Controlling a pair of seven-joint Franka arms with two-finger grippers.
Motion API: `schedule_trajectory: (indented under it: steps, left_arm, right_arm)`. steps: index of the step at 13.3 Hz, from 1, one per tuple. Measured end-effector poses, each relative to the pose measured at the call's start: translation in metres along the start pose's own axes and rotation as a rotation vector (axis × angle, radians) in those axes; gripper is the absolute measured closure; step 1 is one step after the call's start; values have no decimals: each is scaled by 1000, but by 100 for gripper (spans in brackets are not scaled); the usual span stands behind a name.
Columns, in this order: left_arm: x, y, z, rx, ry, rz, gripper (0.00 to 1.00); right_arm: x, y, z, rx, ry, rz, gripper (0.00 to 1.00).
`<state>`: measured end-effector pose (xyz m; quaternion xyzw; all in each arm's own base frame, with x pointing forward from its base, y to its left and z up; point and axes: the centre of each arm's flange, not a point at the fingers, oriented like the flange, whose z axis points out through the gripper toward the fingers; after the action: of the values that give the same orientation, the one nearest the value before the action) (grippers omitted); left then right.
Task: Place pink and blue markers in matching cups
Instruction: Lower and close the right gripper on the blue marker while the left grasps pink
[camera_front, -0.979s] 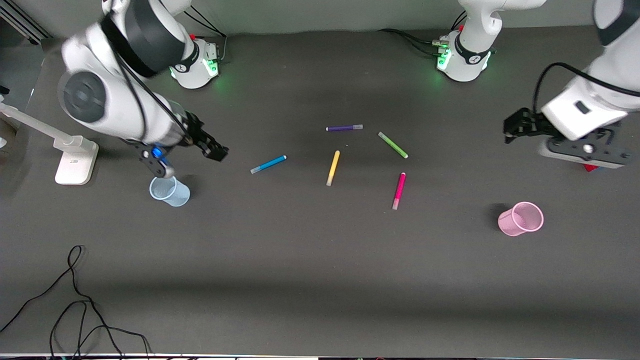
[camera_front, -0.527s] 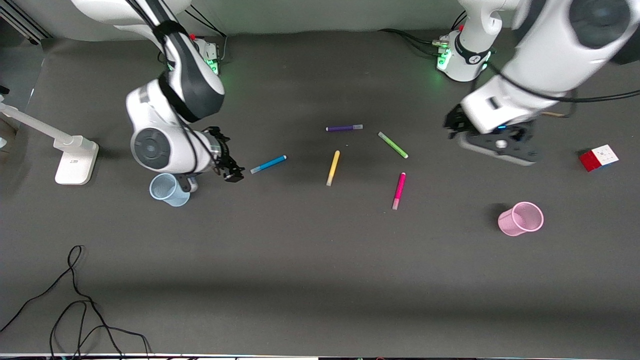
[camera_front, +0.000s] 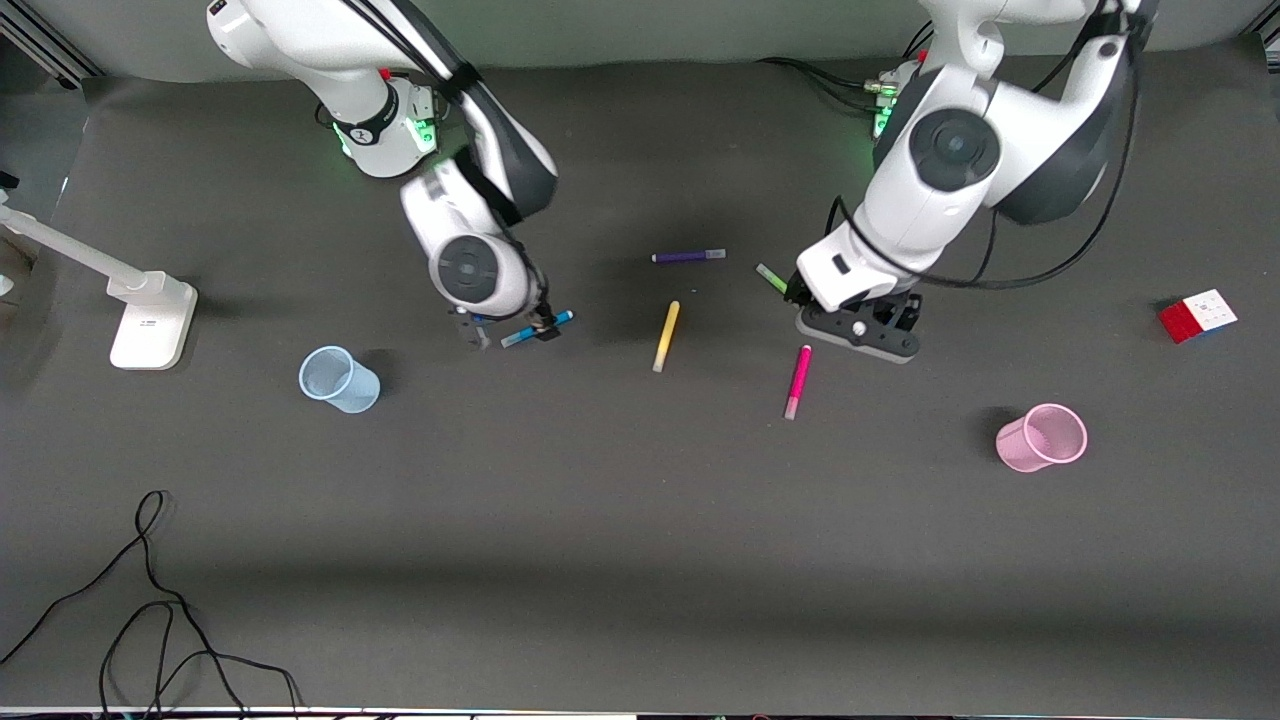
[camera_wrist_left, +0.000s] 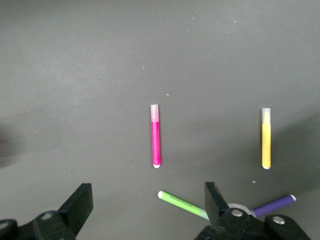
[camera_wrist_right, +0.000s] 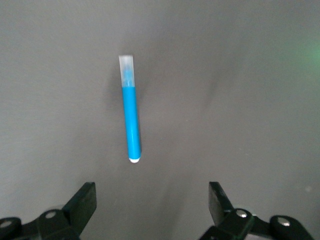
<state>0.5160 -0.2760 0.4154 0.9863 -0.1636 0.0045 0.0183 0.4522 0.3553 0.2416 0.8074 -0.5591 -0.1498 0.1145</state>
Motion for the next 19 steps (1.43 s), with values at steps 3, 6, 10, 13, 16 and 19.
schedule_trajectory:
  steps: [3,6,10,13,16,19]
  left_arm:
    - [8,-1,66,13,-32,24,0]
    - [9,4,133,15,-44,39,0]
    - [-5,6,193,11,-67,58,0]
    - [-10,6,224,0,-90,55,0]
    - [-13,7,239,-7,-105,50,4]
    - [-13,7,241,-7,-108,46,30]
  right_arm:
    - [-2,-12,45,-23,19,3,1]
    - [2,-20,66,-21,25,11,4]
    - [3,-22,75,-27,29,16,13]
    - [-2,-23,74,-9,28,49,36]
    - [-2,-23,75,-9,29,56,52]
    - [-5,-21,81,15,31,57,56]
